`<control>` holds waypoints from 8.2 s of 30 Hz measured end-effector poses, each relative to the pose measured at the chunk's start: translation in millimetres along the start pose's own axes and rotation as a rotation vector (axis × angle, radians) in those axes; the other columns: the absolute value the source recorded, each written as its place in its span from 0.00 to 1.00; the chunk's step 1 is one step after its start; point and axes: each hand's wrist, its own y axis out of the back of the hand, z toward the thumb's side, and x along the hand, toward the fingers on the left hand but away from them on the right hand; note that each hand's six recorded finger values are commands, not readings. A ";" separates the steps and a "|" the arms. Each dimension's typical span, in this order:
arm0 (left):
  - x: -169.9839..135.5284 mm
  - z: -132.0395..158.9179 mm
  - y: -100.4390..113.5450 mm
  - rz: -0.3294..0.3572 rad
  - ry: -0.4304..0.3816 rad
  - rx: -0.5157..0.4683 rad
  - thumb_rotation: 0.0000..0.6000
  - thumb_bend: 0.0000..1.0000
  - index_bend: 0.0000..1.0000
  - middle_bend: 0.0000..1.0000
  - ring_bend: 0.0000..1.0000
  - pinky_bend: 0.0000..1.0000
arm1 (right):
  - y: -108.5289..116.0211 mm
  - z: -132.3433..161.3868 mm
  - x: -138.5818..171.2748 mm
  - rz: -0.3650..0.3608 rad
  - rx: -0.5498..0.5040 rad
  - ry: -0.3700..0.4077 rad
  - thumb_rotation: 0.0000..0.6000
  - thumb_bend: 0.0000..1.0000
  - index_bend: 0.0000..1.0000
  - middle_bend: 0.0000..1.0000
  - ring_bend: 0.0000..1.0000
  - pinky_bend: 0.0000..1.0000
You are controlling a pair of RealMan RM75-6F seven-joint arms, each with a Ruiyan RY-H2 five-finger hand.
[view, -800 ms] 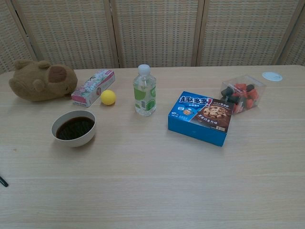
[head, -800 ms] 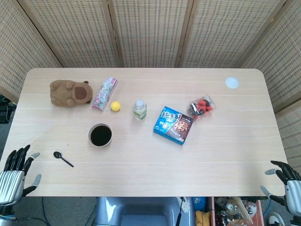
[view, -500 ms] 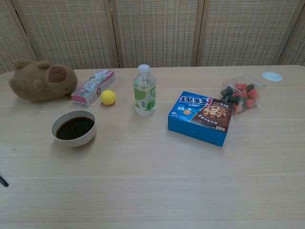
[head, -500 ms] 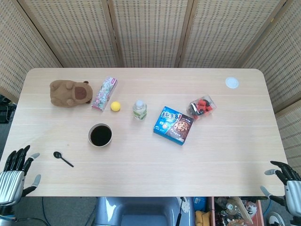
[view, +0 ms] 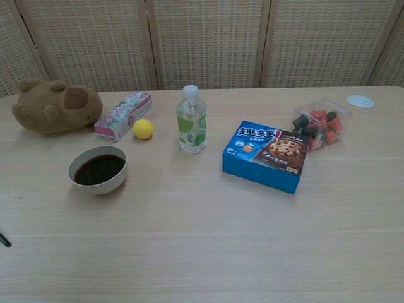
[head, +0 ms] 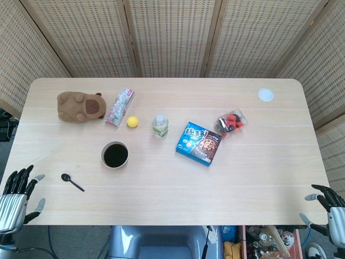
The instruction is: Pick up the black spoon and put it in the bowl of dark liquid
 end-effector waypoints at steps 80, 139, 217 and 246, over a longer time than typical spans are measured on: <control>113.7 -1.1 -92.9 -0.716 0.035 0.418 1.00 0.84 0.06 0.64 0.46 0.48 | -2.0 -20.1 10.0 -0.003 0.004 -0.066 1.00 0.30 0.47 0.34 0.22 0.31; 67.7 -2.1 -80.9 -0.752 0.002 0.413 1.00 0.88 0.09 0.65 0.47 0.48 | -3.7 -22.3 11.1 0.001 0.004 -0.078 1.00 0.30 0.47 0.34 0.22 0.31; 80.8 120.6 -98.5 -0.735 -0.347 0.438 1.00 0.88 0.09 0.65 0.47 0.48 | 1.4 -31.1 19.4 -0.014 0.008 -0.115 1.00 0.30 0.47 0.34 0.22 0.31; 87.0 89.2 -108.1 -0.787 -0.232 0.486 1.00 0.88 0.09 0.65 0.47 0.48 | 0.3 -34.5 20.8 -0.014 0.006 -0.127 1.00 0.30 0.47 0.34 0.22 0.31</control>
